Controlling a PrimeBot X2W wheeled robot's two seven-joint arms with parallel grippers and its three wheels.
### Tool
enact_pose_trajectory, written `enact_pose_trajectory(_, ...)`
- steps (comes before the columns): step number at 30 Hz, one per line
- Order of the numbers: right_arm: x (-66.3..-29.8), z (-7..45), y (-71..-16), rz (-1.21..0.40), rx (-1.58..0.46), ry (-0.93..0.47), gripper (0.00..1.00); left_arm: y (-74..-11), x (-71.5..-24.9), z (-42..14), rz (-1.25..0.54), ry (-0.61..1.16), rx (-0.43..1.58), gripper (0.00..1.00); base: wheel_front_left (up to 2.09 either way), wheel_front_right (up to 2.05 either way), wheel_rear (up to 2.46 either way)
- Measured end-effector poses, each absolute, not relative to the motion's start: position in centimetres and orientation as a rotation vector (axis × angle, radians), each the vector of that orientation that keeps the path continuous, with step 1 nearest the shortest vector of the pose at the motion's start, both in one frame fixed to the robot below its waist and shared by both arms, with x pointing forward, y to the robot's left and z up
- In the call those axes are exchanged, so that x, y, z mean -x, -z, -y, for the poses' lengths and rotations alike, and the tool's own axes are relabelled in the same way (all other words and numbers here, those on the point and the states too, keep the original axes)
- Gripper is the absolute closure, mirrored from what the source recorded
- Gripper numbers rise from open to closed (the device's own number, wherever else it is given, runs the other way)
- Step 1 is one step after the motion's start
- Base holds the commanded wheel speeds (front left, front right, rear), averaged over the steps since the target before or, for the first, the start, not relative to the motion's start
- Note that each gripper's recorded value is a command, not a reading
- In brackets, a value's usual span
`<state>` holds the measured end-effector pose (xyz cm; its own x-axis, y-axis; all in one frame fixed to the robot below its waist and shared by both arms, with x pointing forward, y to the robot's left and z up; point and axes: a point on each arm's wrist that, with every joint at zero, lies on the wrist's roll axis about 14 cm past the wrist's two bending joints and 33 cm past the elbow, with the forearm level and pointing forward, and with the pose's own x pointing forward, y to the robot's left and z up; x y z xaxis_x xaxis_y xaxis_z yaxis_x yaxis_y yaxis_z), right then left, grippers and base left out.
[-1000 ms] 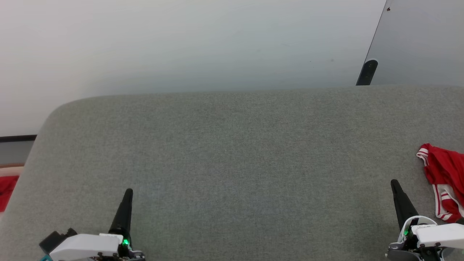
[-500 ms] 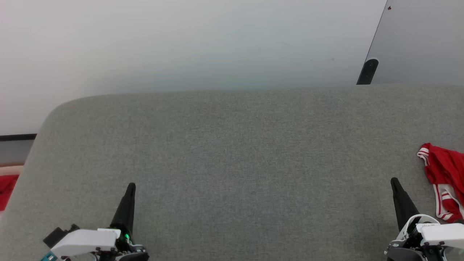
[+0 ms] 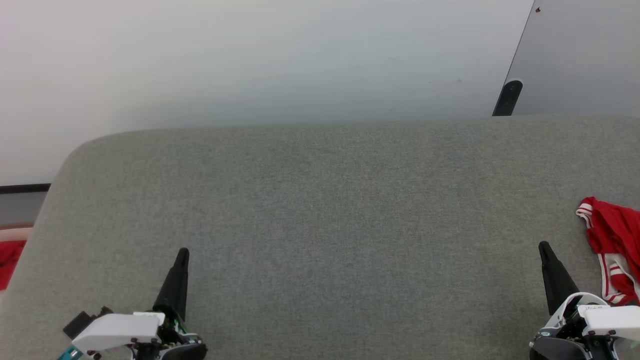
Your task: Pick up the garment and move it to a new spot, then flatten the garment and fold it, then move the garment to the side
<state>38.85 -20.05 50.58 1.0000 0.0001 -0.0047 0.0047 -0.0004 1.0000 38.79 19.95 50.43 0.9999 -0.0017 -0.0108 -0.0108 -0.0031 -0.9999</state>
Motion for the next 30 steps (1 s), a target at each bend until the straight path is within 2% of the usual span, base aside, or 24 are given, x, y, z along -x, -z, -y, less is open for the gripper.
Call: enact_pose_trajectory(30, -38.85, 20.05, -50.58, -0.004, -1.571, 0.004, 1.0, -50.44, -38.8, -19.94, -0.01, -0.007, 1.574, 1.0, 0.0, 0.0, 0.0)
